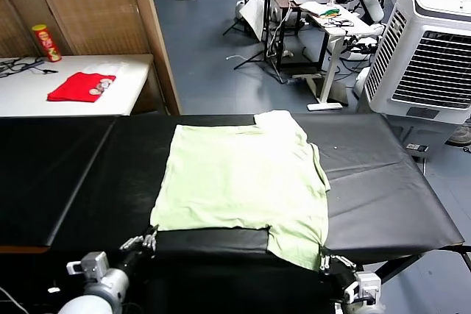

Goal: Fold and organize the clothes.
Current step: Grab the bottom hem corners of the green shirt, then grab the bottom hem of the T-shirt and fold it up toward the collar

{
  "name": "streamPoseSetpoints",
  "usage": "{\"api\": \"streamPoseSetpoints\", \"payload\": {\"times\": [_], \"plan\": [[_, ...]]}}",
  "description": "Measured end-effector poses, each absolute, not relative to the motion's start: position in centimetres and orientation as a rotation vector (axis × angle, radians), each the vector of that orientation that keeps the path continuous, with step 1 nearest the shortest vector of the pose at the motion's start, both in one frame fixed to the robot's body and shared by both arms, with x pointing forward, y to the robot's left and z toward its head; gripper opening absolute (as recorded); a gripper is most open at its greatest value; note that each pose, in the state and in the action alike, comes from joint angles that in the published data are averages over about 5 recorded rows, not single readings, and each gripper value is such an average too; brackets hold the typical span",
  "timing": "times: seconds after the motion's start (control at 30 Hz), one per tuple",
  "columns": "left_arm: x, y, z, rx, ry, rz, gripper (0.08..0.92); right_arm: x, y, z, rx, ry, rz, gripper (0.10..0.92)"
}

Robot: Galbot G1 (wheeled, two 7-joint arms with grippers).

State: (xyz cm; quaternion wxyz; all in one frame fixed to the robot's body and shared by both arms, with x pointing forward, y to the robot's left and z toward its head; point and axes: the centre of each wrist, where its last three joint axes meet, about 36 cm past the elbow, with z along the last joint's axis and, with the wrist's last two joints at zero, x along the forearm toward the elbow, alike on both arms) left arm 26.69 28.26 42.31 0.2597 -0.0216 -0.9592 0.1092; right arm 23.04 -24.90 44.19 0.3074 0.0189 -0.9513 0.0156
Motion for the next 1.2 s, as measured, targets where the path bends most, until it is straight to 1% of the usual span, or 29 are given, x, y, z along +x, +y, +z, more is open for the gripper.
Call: {"api": "streamPoseSetpoints", "payload": {"times": [0.2,0.33,0.6,0.83,1.07,1.13,1.17,1.2], "plan": [[24.7,27.9,44.1,-0.075,-2.628,0.298,0.127,23.9,-25.5,45.0,0.082,-2.627,0.004,0.122],[25.0,27.5,44.6,-0.074,-2.685,0.362,0.127,26.0,-26.1,44.0,0.122,-2.717,-0.029,0.122],[28.5,27.7,44.2,-0.041,-2.815,0.381,0.127,33.3,-27.9,41.6,0.176,-2.881,0.022,0.122],[31.8,28.0,42.7,-0.036,-2.870,0.265,0.127,39.2,-29.2,39.8,0.184,-2.906,0.095,0.122],[34.4,28.5,41.0,-0.028,-2.883,0.138,0.127,43.4,-29.0,38.4,0.198,-2.882,0.120,0.124],[35.0,28.6,40.6,-0.024,-2.877,0.119,0.127,44.0,-29.0,38.3,0.213,-2.866,0.113,0.154],[35.2,28.7,40.5,-0.021,-2.872,0.112,0.127,44.2,-29.1,38.3,0.221,-2.857,0.111,0.185],[35.4,28.8,40.3,-0.018,-2.867,0.105,0.127,44.2,-29.2,38.4,0.229,-2.849,0.110,0.234]]}}
